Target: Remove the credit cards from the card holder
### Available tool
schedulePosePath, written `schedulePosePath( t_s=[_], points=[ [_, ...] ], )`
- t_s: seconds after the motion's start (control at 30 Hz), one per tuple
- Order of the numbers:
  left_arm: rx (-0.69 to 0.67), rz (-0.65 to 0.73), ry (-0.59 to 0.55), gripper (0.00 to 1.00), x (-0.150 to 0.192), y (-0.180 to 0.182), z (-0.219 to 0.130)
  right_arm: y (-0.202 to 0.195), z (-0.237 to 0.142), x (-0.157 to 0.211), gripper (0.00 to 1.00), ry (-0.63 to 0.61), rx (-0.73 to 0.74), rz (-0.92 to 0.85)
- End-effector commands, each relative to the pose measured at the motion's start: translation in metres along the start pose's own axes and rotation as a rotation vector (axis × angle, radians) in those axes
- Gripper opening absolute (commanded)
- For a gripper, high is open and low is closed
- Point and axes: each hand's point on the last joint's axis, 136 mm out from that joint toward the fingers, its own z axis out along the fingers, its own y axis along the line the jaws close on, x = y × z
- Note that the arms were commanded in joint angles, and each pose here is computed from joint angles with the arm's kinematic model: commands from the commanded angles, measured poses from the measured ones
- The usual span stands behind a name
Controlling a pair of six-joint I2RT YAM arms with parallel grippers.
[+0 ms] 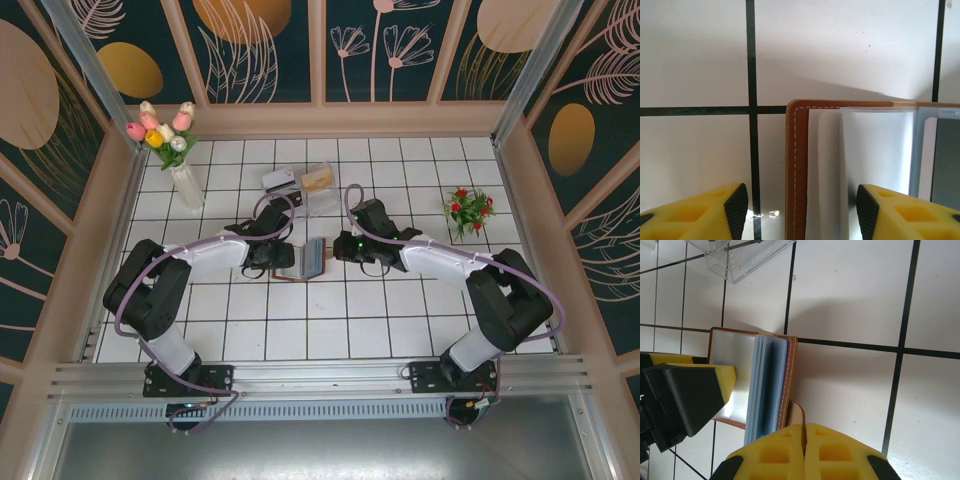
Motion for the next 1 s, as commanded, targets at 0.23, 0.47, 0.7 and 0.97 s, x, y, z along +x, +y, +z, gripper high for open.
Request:
schedulePosePath(
  t_s=[0.23,0.47,0.7,0.97],
  points=[
    [0.149,0.048,0.024,0.48,0.006,-0.025,-0.007,0.015,-0.027,-0.026,0.34,-0.104,0.011,-0.013],
    [0.188,0.039,0.003,0.45,0.003,-0.031,-0.014,0.018,-0.05,-0.048,0.49,-0.213,0.057,-0.008],
    [0.173,0.038,0.006,0.42,0.005,-0.028,-0.014,0.052,-0.033,-0.04,0.37,-0.128,-0.081,-0.043],
    [0.152,0.035,0.001,0.4,0.005,-0.023,-0.013,0.054,0.016,-0.022,0.25,-0.001,-0.092,-0.004]
  ],
)
